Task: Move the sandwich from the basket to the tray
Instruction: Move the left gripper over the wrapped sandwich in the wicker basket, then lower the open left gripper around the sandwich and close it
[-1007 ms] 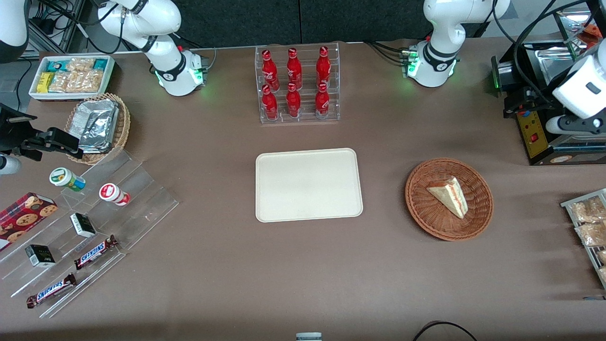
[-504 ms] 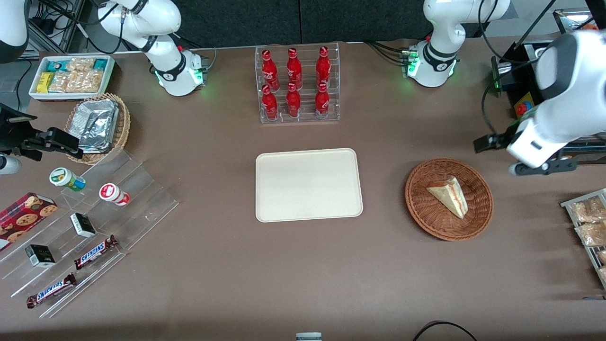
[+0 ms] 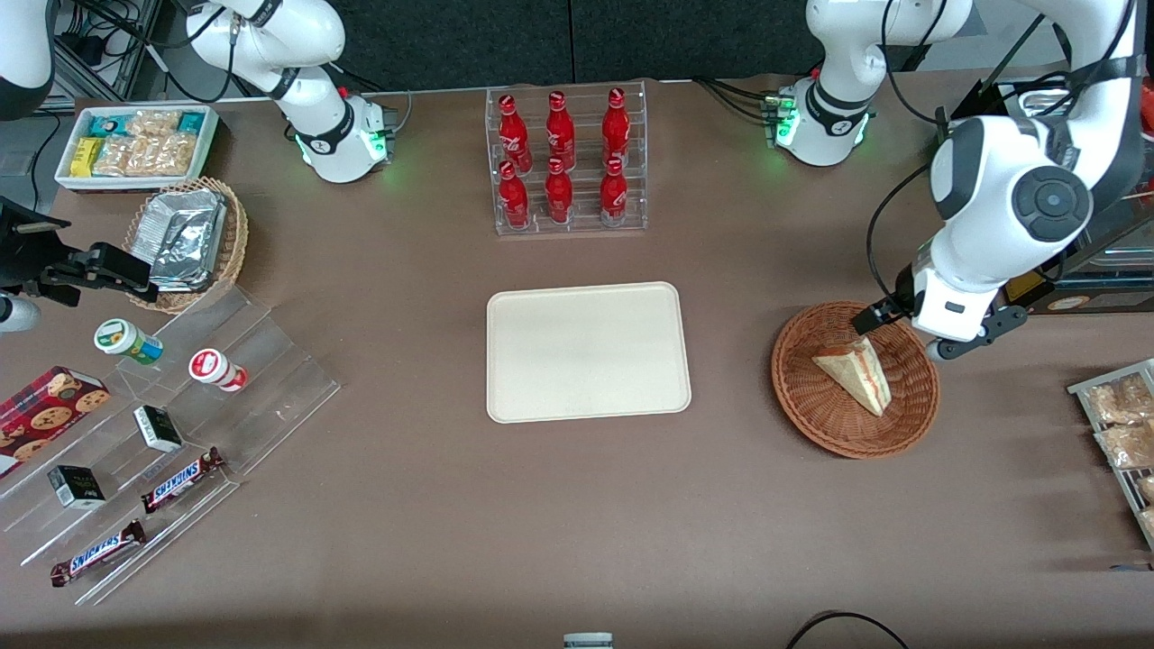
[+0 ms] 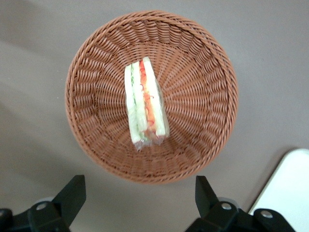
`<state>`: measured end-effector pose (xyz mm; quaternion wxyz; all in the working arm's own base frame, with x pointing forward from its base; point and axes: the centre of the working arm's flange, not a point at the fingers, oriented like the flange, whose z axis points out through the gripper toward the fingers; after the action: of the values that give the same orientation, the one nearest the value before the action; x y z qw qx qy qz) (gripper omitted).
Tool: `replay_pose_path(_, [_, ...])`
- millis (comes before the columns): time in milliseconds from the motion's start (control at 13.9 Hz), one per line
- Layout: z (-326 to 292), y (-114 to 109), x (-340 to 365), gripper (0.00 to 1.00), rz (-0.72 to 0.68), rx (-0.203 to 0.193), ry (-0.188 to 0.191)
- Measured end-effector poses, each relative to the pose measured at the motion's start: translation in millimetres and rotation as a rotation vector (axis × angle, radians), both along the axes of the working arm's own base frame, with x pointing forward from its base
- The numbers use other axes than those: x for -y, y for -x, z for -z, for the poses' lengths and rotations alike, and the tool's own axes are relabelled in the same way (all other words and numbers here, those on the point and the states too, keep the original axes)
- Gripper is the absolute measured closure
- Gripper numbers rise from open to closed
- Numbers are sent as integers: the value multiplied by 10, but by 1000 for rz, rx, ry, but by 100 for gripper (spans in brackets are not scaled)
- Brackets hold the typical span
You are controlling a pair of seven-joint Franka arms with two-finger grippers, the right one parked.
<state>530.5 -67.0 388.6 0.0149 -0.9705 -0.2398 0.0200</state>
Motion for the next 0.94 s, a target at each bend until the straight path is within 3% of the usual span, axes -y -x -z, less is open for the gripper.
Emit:
replay_pose_path(288, [282,32,-201,0,-96,17,0])
replay_pose_path(935, [877,-82,-198,0,-103,25,0])
